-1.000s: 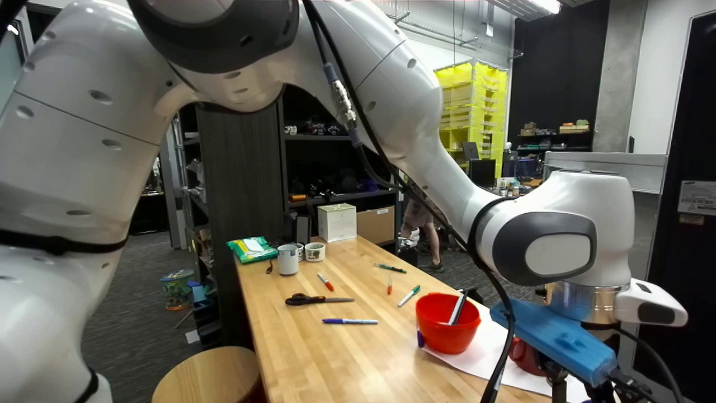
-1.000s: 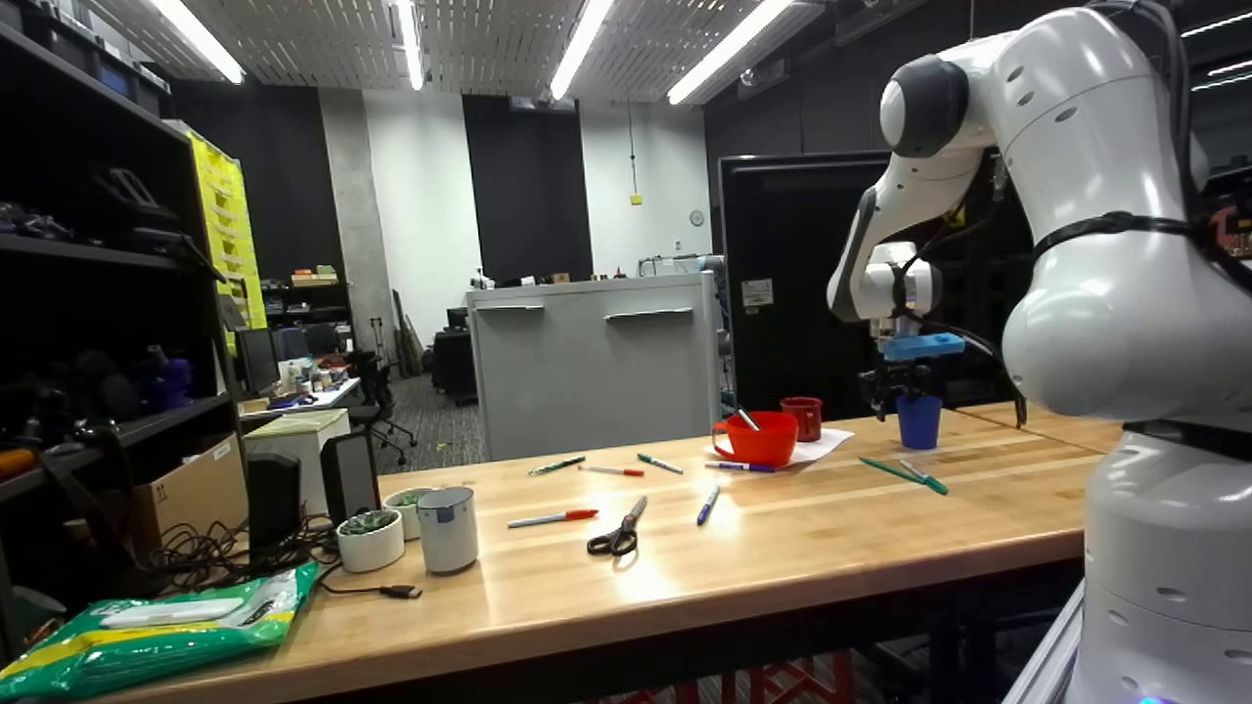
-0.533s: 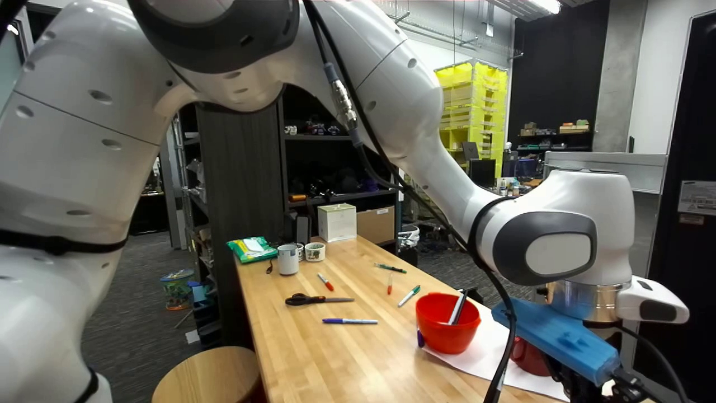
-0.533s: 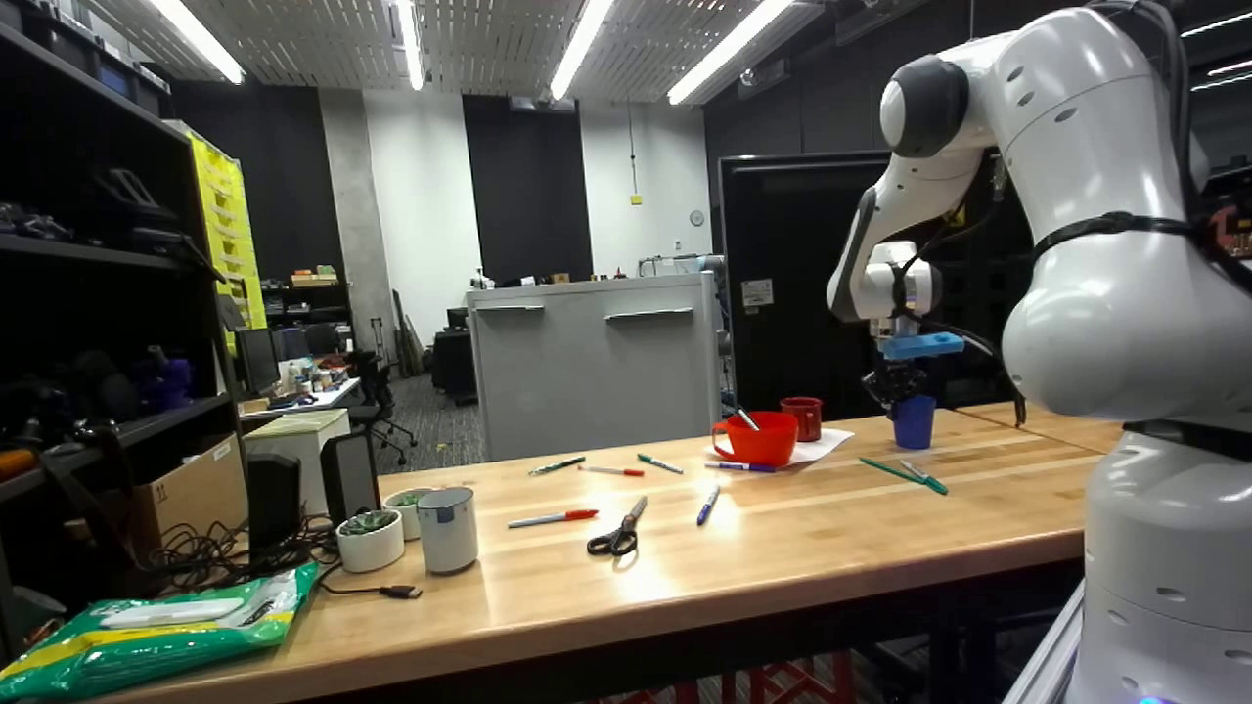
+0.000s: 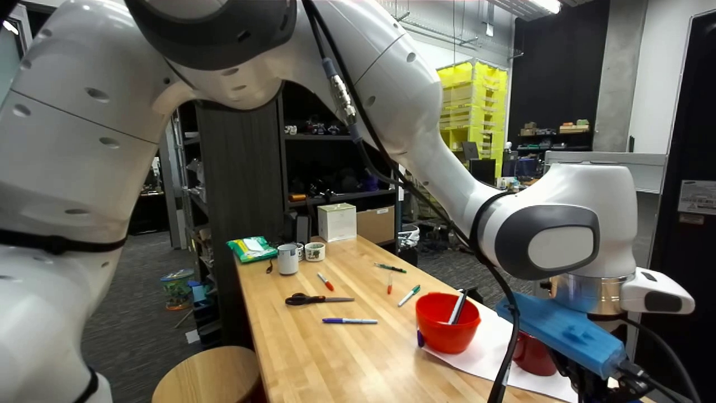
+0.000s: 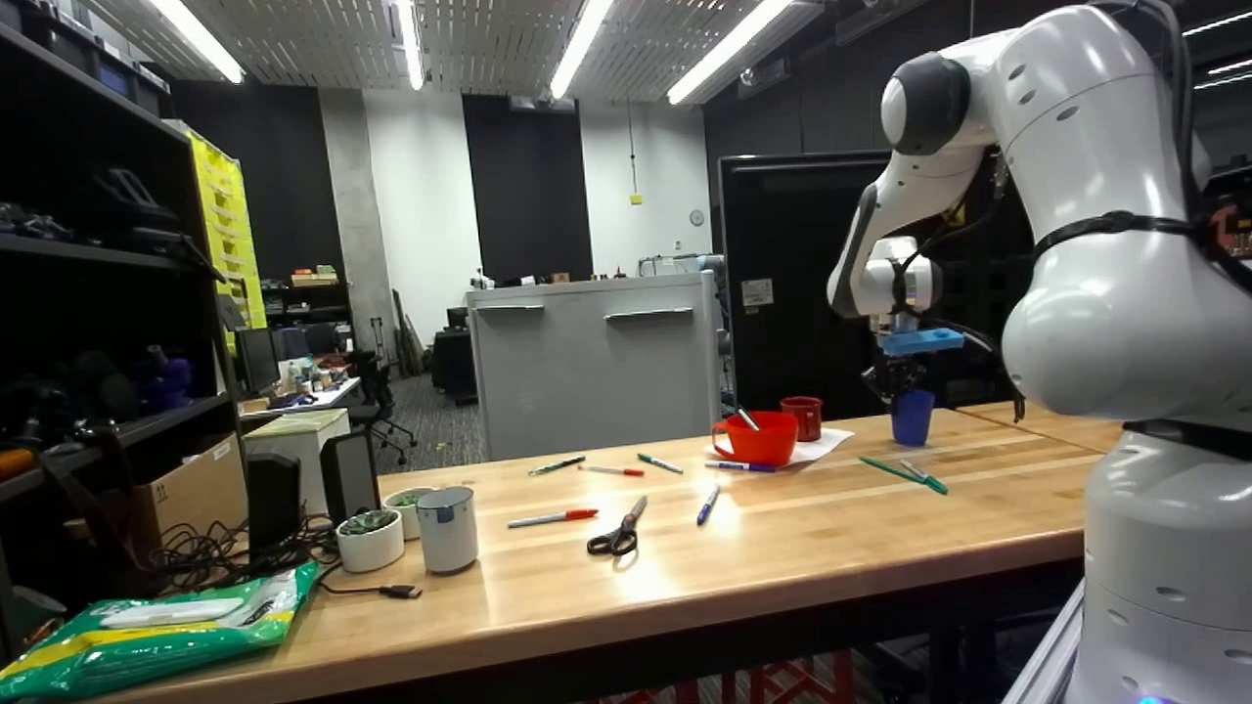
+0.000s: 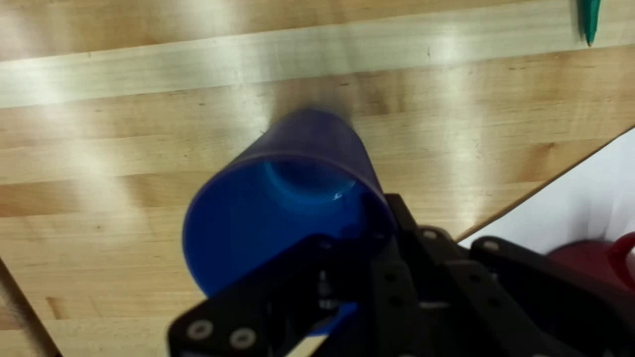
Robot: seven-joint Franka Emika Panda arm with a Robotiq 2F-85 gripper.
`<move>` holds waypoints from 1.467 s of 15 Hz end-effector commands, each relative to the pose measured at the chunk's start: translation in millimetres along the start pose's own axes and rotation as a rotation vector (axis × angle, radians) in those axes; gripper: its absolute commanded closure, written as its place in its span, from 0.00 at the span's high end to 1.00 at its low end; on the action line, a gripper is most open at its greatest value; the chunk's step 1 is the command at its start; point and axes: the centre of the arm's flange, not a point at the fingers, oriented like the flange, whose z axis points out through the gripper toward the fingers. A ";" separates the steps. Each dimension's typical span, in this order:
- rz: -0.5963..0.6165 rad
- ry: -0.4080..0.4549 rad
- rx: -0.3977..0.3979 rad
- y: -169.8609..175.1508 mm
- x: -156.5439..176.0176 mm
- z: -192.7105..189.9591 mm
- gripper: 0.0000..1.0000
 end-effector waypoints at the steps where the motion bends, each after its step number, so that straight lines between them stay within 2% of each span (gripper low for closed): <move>1: -0.031 0.042 0.000 -4.9 -5.1 -32.7 0.01; 8: -0.084 0.136 0.039 -21.7 -4.7 -104.8 0.01; 12: -0.125 0.163 0.071 -29.2 -14.0 -150.4 0.01; 13: -0.093 0.157 0.042 -23.9 7.8 -123.9 0.05; 16: -0.107 0.167 0.058 -26.9 0.4 -144.0 0.05; 22: -0.109 0.158 0.061 -27.9 -3.2 -141.0 0.05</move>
